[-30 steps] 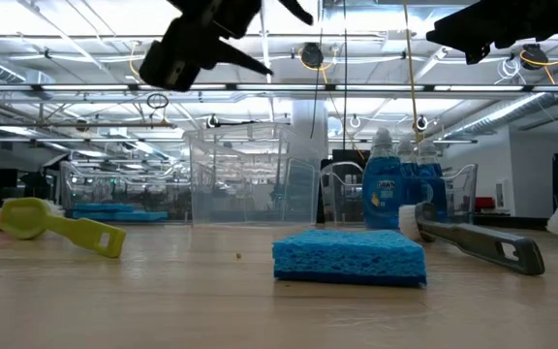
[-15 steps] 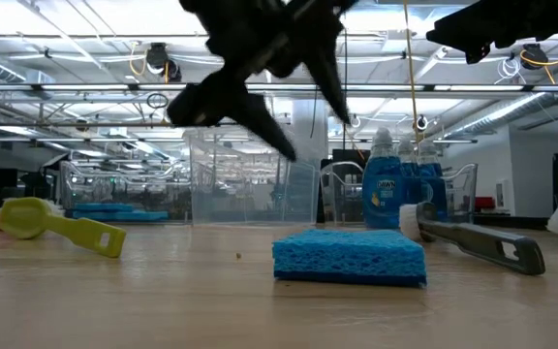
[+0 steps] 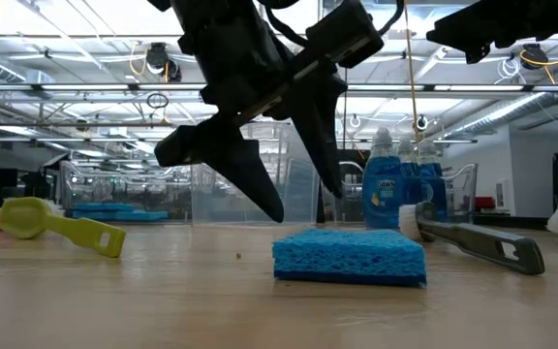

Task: Pick & Place Kitchen Sink Supplies
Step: Put the blue sponge into the left transparent bin, then put the red dish brush into the middle transparent bin

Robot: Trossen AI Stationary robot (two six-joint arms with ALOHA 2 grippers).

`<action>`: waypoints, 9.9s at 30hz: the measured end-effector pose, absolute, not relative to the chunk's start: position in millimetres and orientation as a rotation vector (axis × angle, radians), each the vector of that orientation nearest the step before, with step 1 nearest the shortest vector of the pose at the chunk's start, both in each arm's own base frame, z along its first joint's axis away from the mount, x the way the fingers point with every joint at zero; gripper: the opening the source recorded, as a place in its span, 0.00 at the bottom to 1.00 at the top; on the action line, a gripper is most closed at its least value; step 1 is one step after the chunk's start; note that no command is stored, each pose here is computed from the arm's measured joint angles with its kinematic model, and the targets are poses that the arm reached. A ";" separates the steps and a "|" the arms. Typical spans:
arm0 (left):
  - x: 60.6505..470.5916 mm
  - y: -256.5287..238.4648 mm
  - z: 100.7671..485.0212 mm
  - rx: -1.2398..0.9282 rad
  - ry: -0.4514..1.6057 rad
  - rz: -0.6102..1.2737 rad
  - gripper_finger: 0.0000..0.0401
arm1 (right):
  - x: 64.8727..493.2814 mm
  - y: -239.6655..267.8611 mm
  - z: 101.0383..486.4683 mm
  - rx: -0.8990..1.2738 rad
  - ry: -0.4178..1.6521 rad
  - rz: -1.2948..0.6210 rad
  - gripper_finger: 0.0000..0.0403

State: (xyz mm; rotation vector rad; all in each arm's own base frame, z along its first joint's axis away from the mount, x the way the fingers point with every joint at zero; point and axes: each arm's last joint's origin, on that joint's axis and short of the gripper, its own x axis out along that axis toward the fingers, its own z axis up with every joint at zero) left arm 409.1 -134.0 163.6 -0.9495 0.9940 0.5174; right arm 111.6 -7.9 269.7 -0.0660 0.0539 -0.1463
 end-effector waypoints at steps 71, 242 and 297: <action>367.0 -114.0 358.0 -0.471 0.349 -0.139 0.00 | 111.7 -8.0 269.5 -0.066 0.056 -0.147 0.32; 186.3 237.7 180.5 -0.863 1.187 1.113 0.16 | 111.7 -8.2 269.9 -0.013 0.049 -0.153 0.32; 204.7 -19.4 261.6 -0.865 1.247 1.100 0.60 | 111.7 -8.1 269.8 -0.013 0.049 -0.149 0.32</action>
